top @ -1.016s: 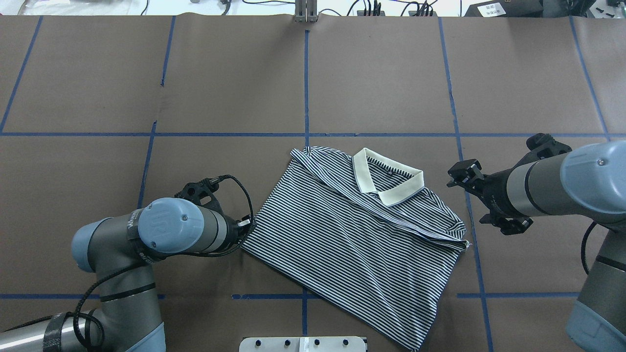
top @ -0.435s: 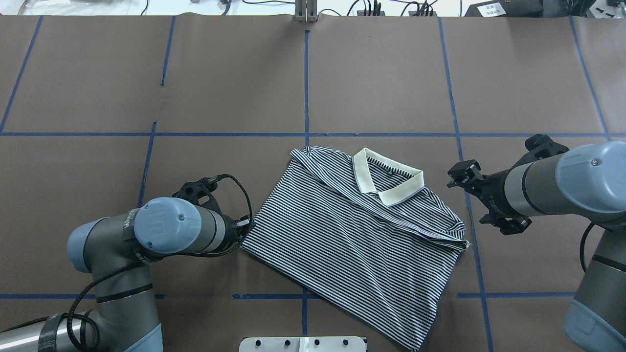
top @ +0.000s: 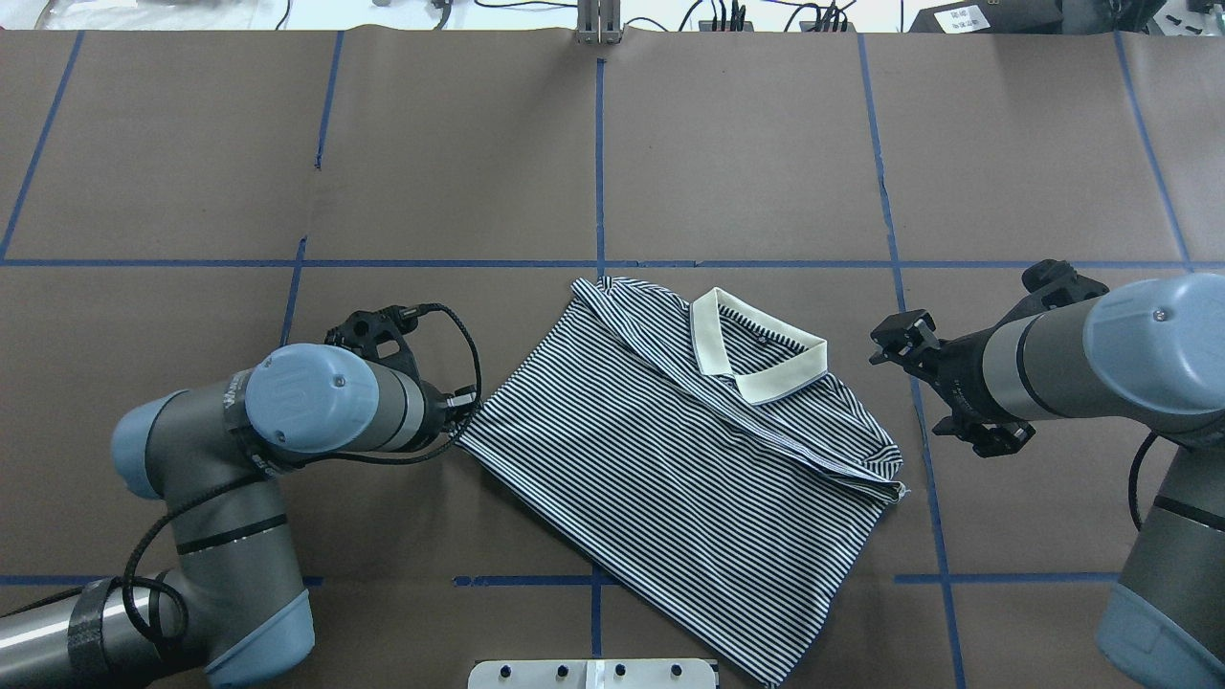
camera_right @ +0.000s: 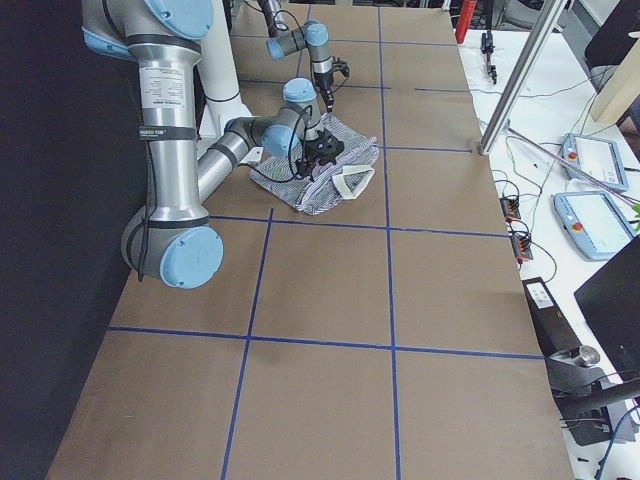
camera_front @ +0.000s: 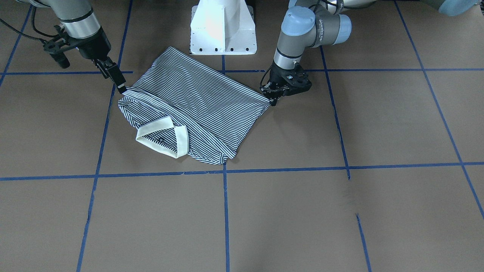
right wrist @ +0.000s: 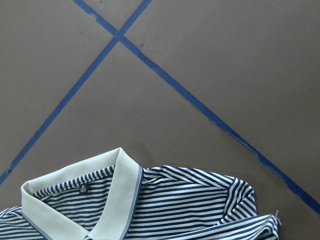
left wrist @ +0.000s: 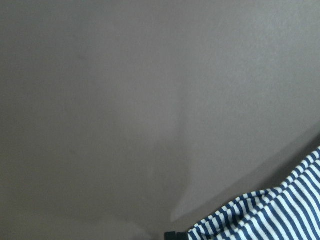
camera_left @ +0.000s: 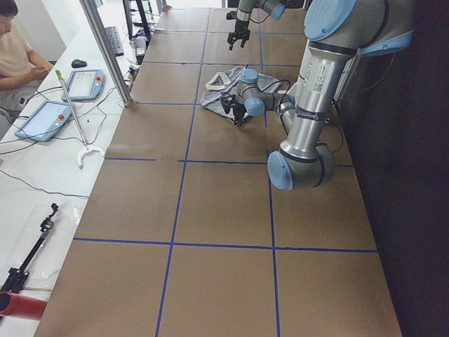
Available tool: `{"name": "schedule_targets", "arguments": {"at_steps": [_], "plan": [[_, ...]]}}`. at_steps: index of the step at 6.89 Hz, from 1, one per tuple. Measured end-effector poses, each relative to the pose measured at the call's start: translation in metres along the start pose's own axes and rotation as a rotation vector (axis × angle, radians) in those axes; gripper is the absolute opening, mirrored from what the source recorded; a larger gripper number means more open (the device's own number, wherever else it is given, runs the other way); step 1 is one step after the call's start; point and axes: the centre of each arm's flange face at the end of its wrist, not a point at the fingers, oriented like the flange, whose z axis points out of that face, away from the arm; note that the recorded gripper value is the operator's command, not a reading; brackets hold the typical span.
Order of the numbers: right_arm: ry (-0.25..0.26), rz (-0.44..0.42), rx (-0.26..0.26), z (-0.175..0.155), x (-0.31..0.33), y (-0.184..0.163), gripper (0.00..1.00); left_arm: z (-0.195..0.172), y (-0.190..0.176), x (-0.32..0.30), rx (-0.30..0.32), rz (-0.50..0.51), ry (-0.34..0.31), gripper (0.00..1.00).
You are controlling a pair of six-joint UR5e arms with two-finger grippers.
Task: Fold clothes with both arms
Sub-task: 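Push the shirt's edge with the left gripper toward the right gripper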
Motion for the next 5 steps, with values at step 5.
{"name": "schedule_targets", "arguments": {"at_steps": [5], "plan": [[-0.037,-0.012,-0.019,-0.008,-0.013,0.008,1.0,0.052,-0.218,0.048,0.253,0.1,0.026,0.0]]}}
